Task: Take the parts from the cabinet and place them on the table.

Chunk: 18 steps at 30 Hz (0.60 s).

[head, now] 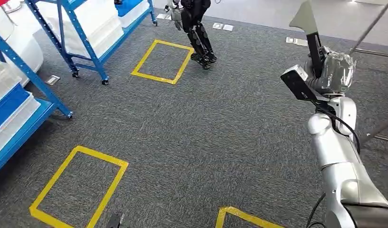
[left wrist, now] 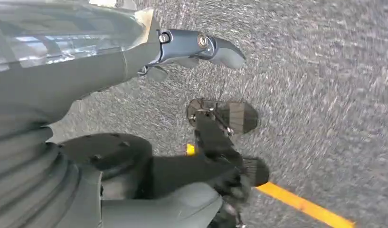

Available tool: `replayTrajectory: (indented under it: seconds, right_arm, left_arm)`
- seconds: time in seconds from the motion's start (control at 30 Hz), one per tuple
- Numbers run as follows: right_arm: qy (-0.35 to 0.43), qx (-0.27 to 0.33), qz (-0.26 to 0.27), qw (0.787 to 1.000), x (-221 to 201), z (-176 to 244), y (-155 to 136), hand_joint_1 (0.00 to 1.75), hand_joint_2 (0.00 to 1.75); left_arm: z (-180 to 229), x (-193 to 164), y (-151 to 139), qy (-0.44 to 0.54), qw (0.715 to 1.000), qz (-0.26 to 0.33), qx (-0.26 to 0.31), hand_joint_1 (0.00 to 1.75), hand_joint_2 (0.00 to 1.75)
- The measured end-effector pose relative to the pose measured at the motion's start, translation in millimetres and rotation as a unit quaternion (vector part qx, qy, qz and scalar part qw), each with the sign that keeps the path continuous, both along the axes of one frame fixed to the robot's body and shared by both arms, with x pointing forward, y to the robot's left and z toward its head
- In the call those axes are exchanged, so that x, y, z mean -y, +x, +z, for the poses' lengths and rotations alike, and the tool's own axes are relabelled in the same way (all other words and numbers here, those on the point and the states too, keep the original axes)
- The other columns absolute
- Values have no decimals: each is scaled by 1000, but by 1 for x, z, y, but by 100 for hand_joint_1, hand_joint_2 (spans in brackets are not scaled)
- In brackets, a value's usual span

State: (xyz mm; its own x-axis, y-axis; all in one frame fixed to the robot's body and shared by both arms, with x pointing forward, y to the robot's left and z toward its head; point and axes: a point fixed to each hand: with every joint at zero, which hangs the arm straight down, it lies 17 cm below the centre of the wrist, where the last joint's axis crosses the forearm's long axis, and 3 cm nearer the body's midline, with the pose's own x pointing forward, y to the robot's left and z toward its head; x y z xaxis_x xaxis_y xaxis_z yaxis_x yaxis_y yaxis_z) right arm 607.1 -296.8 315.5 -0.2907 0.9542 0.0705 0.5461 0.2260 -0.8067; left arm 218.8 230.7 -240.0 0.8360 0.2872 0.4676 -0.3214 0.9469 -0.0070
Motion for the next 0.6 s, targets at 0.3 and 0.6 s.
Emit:
replayTrajectory:
  seconds: [0.3,0.6]
  right_arm:
    - [0,3,-5,1000,9,-1,-4,175,175]
    - [-7,-3,-17,1000,21,-10,-7,175,175]
  left_arm:
    - [1,-13,4,20,1000,2,9,0,175]
    - [8,-37,13,91,995,7,31,0,175]
